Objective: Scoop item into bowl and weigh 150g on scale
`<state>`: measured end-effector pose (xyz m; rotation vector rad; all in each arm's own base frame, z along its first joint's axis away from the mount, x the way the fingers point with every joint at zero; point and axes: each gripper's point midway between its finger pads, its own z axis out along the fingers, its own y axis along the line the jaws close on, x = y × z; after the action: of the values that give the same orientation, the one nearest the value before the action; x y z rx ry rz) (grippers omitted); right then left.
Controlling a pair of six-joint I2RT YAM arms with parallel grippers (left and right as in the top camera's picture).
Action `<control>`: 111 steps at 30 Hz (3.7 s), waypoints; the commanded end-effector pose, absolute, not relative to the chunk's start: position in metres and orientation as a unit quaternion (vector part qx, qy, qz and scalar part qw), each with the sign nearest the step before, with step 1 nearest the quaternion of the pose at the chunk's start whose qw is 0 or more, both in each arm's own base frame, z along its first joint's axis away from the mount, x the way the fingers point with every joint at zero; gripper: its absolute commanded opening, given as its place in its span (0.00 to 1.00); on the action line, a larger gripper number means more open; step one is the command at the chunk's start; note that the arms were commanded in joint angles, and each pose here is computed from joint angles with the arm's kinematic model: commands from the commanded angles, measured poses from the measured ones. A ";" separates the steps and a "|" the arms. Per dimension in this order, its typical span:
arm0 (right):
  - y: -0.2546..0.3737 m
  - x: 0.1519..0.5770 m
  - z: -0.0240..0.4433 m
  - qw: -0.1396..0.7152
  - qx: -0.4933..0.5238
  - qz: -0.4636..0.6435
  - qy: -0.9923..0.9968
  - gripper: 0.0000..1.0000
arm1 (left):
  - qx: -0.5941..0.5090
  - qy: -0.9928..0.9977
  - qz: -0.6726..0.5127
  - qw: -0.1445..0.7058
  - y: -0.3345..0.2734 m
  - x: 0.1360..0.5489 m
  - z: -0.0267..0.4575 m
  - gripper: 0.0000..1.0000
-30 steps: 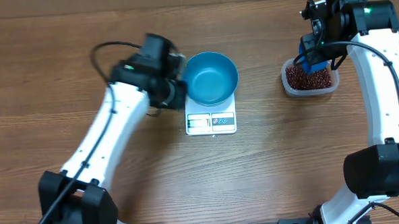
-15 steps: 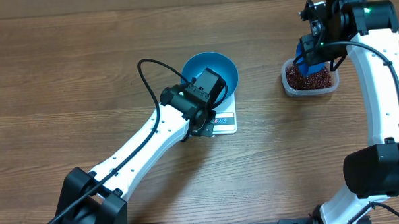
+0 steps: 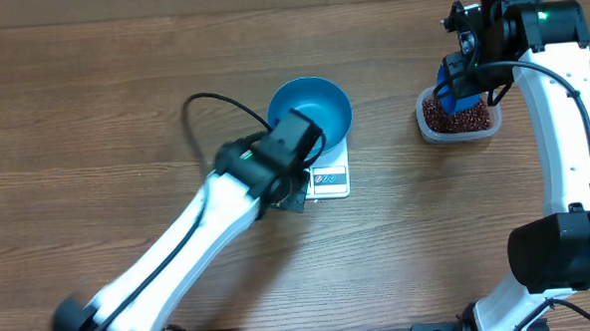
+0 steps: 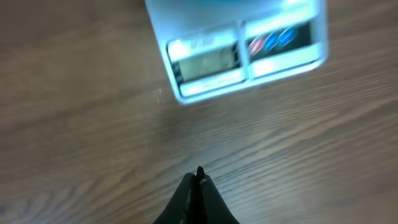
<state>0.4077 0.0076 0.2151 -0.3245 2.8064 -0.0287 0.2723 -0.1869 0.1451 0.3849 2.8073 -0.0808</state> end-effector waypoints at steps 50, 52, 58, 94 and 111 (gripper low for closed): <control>0.007 0.413 0.213 0.163 -0.108 -0.009 0.981 0.04 | 0.185 0.967 -0.057 0.164 -0.186 0.255 0.083 1.00; 0.007 0.413 0.213 0.163 -0.108 -0.009 0.981 0.04 | 0.185 0.967 -0.057 0.164 -0.186 0.254 0.082 1.00; 0.007 0.413 0.213 0.164 -0.108 -0.009 0.981 0.04 | 0.209 0.965 -0.047 0.152 -0.182 0.249 0.080 1.00; -0.024 0.405 0.231 0.133 -0.101 -0.095 0.981 0.04 | 0.209 0.964 -0.049 0.156 -0.183 0.251 0.081 1.00; -0.048 0.420 0.163 0.044 -0.118 -0.164 0.978 0.04 | 0.209 0.964 -0.049 0.156 -0.183 0.251 0.081 1.00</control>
<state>0.4152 -0.0441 0.1677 -0.3508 2.9895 -0.4658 0.2495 -0.1830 0.0811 0.5833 2.7688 -0.1488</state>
